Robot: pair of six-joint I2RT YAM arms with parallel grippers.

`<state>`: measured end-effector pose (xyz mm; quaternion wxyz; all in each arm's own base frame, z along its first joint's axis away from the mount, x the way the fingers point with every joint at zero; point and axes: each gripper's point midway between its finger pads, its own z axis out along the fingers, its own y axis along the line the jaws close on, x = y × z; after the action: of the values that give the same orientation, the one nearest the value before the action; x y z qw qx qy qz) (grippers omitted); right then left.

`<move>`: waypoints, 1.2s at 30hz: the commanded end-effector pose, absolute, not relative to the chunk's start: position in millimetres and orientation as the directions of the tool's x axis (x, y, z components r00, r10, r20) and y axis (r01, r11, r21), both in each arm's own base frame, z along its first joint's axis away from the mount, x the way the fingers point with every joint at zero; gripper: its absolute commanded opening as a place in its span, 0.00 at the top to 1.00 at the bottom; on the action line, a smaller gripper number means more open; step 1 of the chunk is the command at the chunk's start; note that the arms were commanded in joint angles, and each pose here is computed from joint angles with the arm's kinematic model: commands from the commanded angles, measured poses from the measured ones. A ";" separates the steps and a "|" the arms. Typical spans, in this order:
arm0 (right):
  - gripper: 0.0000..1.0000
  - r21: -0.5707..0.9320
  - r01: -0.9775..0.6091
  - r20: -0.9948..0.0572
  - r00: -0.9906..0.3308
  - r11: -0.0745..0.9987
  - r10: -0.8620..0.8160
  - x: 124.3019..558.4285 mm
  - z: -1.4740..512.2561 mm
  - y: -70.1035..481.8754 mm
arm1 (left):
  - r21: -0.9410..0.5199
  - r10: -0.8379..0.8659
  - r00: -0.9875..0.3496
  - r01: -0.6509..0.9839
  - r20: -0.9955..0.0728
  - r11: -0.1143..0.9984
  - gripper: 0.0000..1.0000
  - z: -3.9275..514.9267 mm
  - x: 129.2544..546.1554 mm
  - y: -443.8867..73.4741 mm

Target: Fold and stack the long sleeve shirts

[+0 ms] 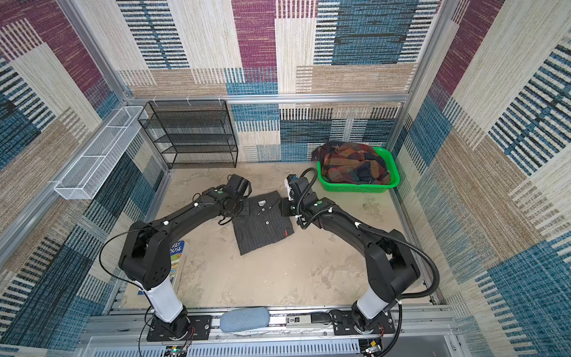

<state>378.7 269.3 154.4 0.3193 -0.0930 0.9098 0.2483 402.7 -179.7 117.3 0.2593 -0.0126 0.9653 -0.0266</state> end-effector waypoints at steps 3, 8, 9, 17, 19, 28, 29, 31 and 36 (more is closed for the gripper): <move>0.74 0.480 -0.291 -0.554 -0.832 0.828 0.029 371.1 112.1 281.9 | -0.109 -0.089 -0.896 -0.046 -0.434 0.993 1.00 94.8 394.5 -185.3; 0.78 0.480 -0.236 -0.496 -0.867 0.845 0.040 365.1 52.8 277.0 | -0.074 -0.114 -0.915 -0.093 -0.387 0.993 1.00 49.2 392.3 -180.3; 0.78 0.468 -0.219 -0.490 -0.871 0.856 0.044 367.9 42.7 274.5 | -0.055 -0.114 -0.918 -0.101 -0.380 0.993 1.00 40.1 391.7 -176.9; 0.77 0.494 -0.253 -0.539 -0.840 0.832 0.065 383.3 74.7 288.2 | 0.010 -0.091 -0.914 -0.103 -0.396 0.995 1.00 56.6 414.5 -157.5; 0.75 0.487 -0.261 -0.570 -0.818 0.833 0.077 384.0 102.1 285.0 | -0.011 -0.089 -0.902 -0.093 -0.423 0.996 1.00 83.6 418.9 -161.2; 0.65 0.425 -0.199 -0.679 -0.715 0.883 0.166 368.5 176.0 232.6 | -0.259 -0.061 -0.903 0.058 -0.426 0.964 0.90 121.0 396.0 -250.9; 0.65 0.421 -0.185 -0.680 -0.712 0.888 0.174 367.2 177.1 225.5 | -0.285 -0.061 -0.906 0.067 -0.418 0.956 0.90 117.4 394.1 -259.6; 0.65 0.420 -0.148 -0.685 -0.699 0.896 0.205 365.6 178.5 205.4 | -0.326 -0.056 -0.909 0.090 -0.414 0.941 0.89 108.1 393.9 -276.2; 0.65 0.443 -0.089 -0.683 -0.678 0.892 0.272 360.6 174.7 162.5 | -0.335 -0.038 -0.911 0.112 -0.412 0.936 0.94 76.0 404.8 -292.8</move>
<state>362.1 173.8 173.7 0.3928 0.0381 0.8903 0.2274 395.0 -278.5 79.2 0.1986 0.0184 0.9685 -0.1489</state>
